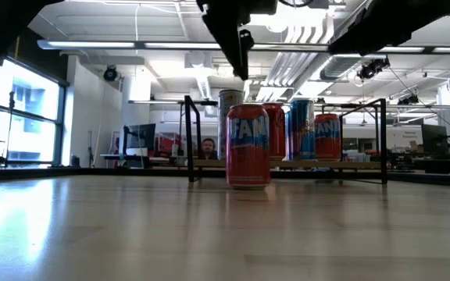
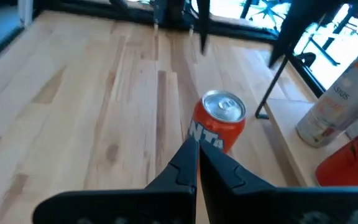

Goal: Place canned beverage on shelf
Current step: Put the orange soda can aligned with the orange soda can on the shelf

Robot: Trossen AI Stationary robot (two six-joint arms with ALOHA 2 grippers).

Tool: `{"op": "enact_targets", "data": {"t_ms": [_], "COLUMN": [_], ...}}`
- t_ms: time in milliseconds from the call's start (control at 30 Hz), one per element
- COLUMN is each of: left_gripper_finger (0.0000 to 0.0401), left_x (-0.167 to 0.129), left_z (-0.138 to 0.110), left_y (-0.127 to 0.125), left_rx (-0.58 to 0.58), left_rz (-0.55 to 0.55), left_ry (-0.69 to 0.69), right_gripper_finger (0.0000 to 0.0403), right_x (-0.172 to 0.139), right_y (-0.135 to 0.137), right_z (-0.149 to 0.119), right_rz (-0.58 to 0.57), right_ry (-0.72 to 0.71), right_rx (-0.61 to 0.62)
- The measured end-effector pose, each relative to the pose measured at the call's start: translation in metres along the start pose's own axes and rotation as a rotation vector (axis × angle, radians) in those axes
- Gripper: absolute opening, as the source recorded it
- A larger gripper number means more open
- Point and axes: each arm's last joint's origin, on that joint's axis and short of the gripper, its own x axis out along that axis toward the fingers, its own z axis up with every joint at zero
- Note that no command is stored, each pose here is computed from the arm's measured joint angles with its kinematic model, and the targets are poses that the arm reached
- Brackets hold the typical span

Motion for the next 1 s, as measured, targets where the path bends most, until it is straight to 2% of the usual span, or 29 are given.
{"op": "enact_targets", "data": {"t_ms": [167,233,367,533,700,800,1000], "left_gripper_finger": [0.0325,0.0325,0.0325,0.0325,0.0325,0.0325,0.0325], "left_x": [-0.005,-0.006,-0.005,-0.002,-0.001,0.001,0.008], "left_z": [-0.020,-0.030,-0.051,-0.096,-0.146,-0.170,-0.204], "left_y": [0.001,-0.001,-0.008,-0.023,-0.040,-0.050,-0.066], "left_rx": [-0.061,-0.087,-0.111,-0.159,-0.276,-0.320,-0.333], "left_rz": [-0.112,-0.118,-0.105,-0.071,-0.039,-0.031,-0.023], "left_ry": [0.062,0.085,0.037,-0.107,-0.302,-0.436,-0.675], "right_gripper_finger": [0.0014,0.0034,0.0097,0.0196,0.0287,0.0311,0.0318], "right_x": [0.008,0.014,0.027,0.056,0.086,0.099,0.123], "right_y": [0.002,0.003,0.003,-0.003,-0.016,-0.023,-0.032], "right_z": [-0.004,-0.006,-0.007,-0.012,-0.010,-0.004,0.002], "right_rz": [-0.004,-0.010,-0.032,-0.128,-0.173,-0.168,-0.091], "right_ry": [0.038,0.047,0.048,0.033,0.058,0.064,0.068], "right_rx": [-0.019,-0.020,0.035,0.164,0.242,0.252,0.207]}}
